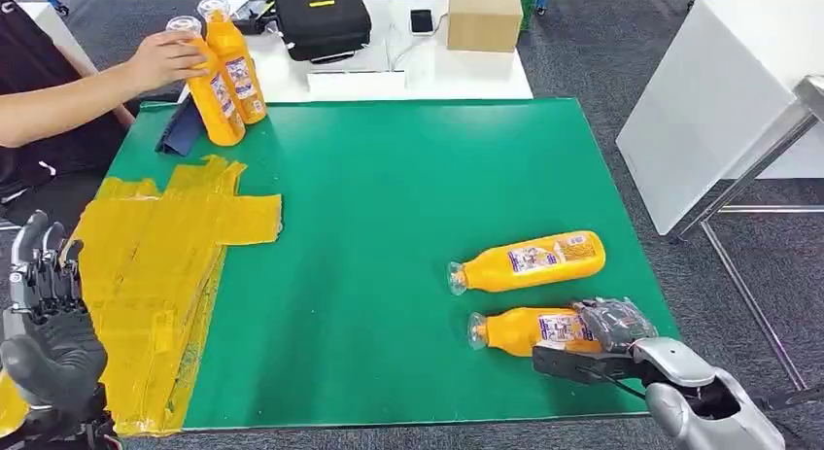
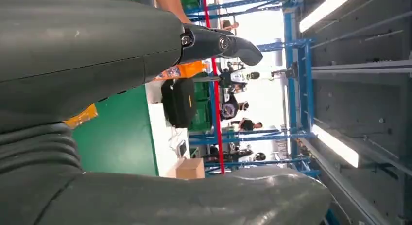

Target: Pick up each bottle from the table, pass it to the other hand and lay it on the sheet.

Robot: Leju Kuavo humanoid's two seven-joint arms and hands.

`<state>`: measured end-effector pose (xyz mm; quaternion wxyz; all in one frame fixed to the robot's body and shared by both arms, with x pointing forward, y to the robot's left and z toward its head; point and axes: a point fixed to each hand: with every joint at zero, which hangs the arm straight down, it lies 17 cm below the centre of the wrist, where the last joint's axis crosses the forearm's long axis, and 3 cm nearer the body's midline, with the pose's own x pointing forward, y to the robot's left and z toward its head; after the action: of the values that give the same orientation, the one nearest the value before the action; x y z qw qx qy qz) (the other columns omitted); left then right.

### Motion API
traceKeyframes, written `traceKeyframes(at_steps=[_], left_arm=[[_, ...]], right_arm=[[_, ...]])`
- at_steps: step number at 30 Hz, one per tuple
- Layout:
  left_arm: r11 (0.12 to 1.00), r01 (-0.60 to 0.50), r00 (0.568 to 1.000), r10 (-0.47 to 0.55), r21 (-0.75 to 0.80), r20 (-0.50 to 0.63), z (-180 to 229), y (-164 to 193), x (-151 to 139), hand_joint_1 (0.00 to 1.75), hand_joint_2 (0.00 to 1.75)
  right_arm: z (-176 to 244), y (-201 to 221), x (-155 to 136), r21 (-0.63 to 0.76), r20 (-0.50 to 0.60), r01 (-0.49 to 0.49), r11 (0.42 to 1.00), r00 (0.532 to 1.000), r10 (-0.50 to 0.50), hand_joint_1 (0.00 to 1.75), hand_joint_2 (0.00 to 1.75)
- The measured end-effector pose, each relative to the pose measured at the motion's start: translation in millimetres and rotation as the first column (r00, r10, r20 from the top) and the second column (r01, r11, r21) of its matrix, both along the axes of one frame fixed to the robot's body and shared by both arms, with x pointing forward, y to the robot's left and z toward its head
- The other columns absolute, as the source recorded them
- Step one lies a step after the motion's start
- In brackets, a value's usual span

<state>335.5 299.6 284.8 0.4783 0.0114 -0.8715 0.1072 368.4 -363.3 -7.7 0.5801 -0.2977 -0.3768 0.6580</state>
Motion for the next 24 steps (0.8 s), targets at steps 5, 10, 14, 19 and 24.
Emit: traceKeyframes(at_steps=[5, 10, 14, 19, 24], left_arm=[[1.000, 0.010, 1.000, -0.010, -0.017, -0.008, 2.6, -1.9, 5.1, 0.00, 0.00], [0.992, 0.111, 0.993, -0.114, -0.059, -0.043, -9.4, -14.6, 2.7, 0.00, 0.00], [0.911, 0.352, 0.927, -0.372, -0.215, -0.055, -22.7, -45.0, -9.4, 0.00, 1.75], [0.802, 0.510, 0.832, -0.552, -0.310, -0.058, -37.3, -80.1, -25.1, 0.00, 1.75], [0.774, 0.543, 0.800, -0.595, -0.325, -0.081, -41.7, -107.9, -24.0, 0.00, 1.75]], right_arm=[[-1.4, 3.8, -0.6, 0.013, -0.024, 0.000, 1.000, 1.000, 0.001, 1.75, 1.75], [7.4, 16.4, -2.8, 0.165, -0.022, 0.033, 0.986, 0.999, -0.030, 1.75, 1.75], [43.4, 75.9, 0.5, 0.461, -0.016, 0.037, 0.887, 0.999, -0.034, 1.75, 1.75], [136.8, 165.9, 16.7, 0.741, 0.102, -0.070, 0.667, 0.995, -0.009, 1.75, 1.75], [186.4, 220.5, 20.1, 0.825, 0.166, -0.154, 0.544, 0.986, 0.027, 1.75, 1.75]])
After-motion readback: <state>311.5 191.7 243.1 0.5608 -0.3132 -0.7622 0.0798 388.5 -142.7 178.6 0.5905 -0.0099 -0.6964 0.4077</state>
